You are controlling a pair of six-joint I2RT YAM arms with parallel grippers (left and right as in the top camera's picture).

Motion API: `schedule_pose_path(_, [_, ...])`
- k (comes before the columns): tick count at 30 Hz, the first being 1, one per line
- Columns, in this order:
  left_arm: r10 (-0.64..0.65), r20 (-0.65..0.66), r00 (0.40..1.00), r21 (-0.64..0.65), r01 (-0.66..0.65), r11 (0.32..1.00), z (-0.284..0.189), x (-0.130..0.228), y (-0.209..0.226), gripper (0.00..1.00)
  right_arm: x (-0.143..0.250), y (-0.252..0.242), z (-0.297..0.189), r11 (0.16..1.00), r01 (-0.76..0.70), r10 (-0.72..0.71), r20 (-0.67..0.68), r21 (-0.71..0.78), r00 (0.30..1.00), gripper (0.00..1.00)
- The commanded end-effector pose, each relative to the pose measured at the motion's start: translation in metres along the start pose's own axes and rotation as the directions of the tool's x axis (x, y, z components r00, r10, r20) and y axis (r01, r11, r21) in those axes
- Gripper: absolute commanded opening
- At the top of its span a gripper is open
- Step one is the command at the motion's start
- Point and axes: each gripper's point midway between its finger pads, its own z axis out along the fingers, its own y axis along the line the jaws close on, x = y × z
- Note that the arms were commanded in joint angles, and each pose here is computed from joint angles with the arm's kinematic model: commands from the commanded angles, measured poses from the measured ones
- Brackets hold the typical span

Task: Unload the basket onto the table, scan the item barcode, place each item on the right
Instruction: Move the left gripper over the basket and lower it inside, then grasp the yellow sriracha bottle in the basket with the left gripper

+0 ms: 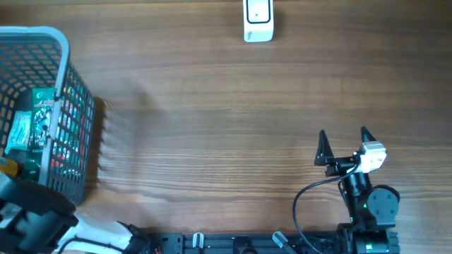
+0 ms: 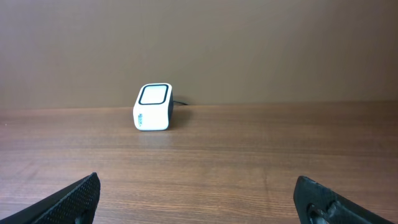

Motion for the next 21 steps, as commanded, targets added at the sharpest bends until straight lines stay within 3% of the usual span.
schedule_pose_path(1, [-0.016, 0.005, 1.0, -0.052, 0.016, 0.999, 0.022, -0.004, 0.004, 0.98, 0.0, -0.003, 0.0, 1.0, 0.011, -0.011, 0.002, 0.017, 1.0, 1.0])
schedule_pose_path(6, [-0.018, -0.016, 1.0, -0.073, 0.017, 0.997, 0.036, -0.003, 0.006, 0.88, 0.0, -0.003, 0.0, 1.0, 0.011, -0.011, 0.003, 0.018, 1.0, 1.0])
schedule_pose_path(8, [-0.021, -0.017, 1.0, -0.075, 0.019, 0.997, 0.037, -0.003, 0.007, 0.77, 0.0, -0.003, 0.0, 1.0, 0.011, -0.011, 0.002, 0.018, 1.0, 1.0])
schedule_pose_path(11, [-0.018, -0.025, 1.0, -0.08, 0.016, 0.997, 0.036, -0.001, 0.008, 0.5, 0.0, -0.003, 0.0, 1.0, 0.01, -0.01, 0.002, 0.018, 1.0, 1.0])
schedule_pose_path(12, [-0.017, -0.027, 0.999, -0.082, 0.015, 0.997, 0.036, -0.001, 0.009, 0.46, 0.0, -0.003, 0.0, 1.0, 0.01, -0.01, 0.002, 0.017, 1.0, 1.0])
schedule_pose_path(16, [-0.014, -0.028, 0.999, -0.081, 0.012, 0.997, 0.03, 0.001, 0.01, 0.38, 0.0, -0.003, 0.0, 1.0, 0.011, -0.011, 0.002, 0.017, 1.0, 1.0])
schedule_pose_path(21, [0.007, 0.02, 1.0, -0.027, -0.007, 1.0, 0.002, 0.001, -0.002, 0.42, 0.0, -0.003, 0.0, 1.0, 0.011, -0.011, 0.002, 0.018, 1.0, 1.0])
